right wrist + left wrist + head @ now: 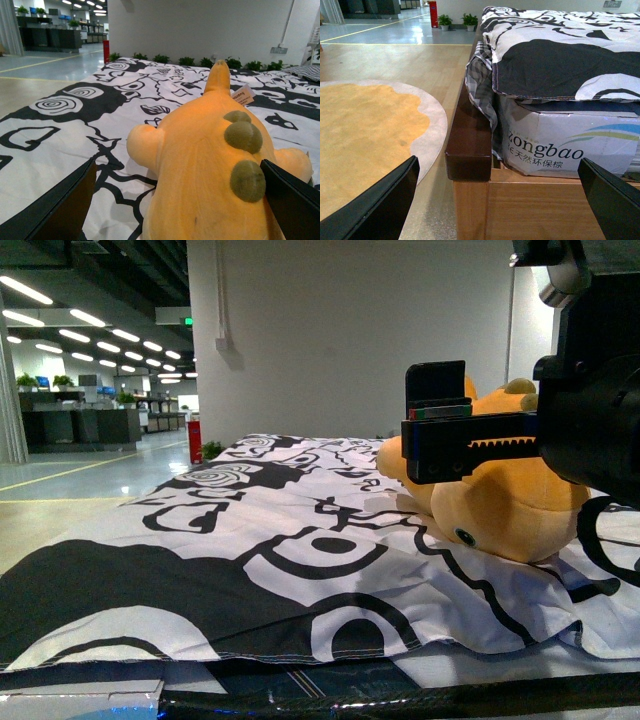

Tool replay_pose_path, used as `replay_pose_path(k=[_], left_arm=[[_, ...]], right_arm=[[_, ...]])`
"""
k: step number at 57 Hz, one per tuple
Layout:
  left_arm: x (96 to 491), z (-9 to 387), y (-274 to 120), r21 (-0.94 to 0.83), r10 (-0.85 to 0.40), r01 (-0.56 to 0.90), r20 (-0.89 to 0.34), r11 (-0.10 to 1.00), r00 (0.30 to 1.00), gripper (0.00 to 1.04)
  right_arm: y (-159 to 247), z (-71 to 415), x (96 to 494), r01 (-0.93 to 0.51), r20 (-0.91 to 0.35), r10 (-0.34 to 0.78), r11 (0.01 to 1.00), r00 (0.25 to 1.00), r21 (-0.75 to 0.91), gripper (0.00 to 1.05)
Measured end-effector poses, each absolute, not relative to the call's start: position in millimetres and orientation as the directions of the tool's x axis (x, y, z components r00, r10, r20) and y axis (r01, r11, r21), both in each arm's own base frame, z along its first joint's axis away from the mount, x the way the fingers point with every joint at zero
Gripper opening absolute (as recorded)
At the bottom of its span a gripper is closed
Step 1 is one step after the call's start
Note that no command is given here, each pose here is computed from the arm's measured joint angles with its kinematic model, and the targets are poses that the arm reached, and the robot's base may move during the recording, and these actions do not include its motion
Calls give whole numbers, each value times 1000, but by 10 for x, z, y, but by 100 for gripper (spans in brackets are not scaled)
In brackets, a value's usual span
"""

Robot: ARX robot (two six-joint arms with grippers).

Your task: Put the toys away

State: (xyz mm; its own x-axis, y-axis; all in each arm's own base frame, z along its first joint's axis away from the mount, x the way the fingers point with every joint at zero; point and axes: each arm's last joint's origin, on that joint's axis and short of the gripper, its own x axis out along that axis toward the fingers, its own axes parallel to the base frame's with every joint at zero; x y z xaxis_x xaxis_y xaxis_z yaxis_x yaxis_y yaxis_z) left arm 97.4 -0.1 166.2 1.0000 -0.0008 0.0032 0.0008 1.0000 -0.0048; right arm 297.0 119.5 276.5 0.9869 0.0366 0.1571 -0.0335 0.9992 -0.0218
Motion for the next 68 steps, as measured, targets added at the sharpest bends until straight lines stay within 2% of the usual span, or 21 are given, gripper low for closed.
replay_pose_path(k=[33, 52, 68], left_arm=[[974, 1662, -1, -4, -1, 1, 4, 1000, 1000, 99], [974, 1662, -1, -5, -1, 1, 4, 1000, 1000, 99], [974, 1662, -1, -5, -1, 1, 4, 1000, 1000, 99]], right_arm=[[1261, 2728, 3319, -6, 185, 15, 999, 983, -49, 98], [1324, 2635, 3350, 6, 224, 13, 996, 974, -86, 98], [1309, 2561, 3297, -1, 236, 28, 993, 971, -118, 52]])
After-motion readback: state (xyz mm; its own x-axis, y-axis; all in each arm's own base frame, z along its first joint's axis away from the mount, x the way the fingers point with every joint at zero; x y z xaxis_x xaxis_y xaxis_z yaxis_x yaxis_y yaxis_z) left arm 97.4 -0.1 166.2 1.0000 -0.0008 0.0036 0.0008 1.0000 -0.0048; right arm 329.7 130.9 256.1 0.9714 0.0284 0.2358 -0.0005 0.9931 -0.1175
